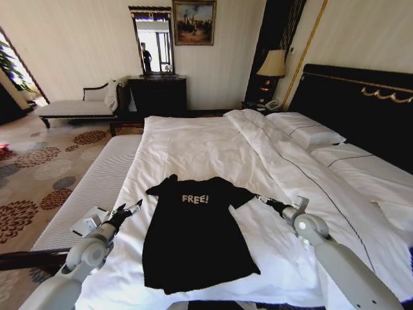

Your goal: Fold the clothes on the bed.

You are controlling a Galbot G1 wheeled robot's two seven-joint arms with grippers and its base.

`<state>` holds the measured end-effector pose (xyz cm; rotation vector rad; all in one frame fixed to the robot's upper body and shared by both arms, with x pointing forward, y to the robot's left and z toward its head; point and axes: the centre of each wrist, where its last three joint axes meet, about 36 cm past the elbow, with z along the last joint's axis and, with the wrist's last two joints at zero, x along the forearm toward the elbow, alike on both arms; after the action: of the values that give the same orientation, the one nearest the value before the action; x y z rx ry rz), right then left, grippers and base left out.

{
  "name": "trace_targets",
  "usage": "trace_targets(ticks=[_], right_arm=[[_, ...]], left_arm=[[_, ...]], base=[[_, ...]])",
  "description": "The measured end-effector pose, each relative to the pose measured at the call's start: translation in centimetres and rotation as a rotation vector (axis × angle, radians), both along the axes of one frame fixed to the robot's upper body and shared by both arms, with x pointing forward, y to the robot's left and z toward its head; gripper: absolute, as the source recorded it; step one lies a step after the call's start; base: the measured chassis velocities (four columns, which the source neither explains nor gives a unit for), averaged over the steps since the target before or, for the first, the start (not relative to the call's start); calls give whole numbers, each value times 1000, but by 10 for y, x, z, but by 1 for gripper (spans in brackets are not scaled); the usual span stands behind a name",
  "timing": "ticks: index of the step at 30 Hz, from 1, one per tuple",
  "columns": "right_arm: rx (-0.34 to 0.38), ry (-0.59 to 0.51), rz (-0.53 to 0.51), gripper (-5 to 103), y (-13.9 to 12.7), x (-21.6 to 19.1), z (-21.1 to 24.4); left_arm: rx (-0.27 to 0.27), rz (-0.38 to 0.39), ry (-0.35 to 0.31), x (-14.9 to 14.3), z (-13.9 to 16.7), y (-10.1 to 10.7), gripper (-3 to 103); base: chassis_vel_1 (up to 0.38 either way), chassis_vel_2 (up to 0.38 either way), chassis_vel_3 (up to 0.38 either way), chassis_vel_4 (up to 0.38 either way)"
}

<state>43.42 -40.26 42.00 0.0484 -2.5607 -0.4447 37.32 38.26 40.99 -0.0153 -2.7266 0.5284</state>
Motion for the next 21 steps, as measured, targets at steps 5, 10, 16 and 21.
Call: trace_targets(ticks=[5, 10, 16, 21], right_arm=[[-8, 7, 5, 100, 0, 1, 0], [-13, 15, 13, 100, 2, 1, 0], [-15, 27, 15, 100, 3, -2, -2], [-18, 29, 15, 100, 4, -3, -2]], left_arm=[[-33, 24, -9, 21, -11, 9, 100], [-90, 51, -8, 37, -19, 15, 100], [-137, 50, 2, 50, -34, 13, 100], [-181, 31, -10, 61, -42, 3, 100]], base=[[0, 0, 0, 0], [0, 0, 0, 0], [0, 0, 0, 0], [0, 0, 0, 0]])
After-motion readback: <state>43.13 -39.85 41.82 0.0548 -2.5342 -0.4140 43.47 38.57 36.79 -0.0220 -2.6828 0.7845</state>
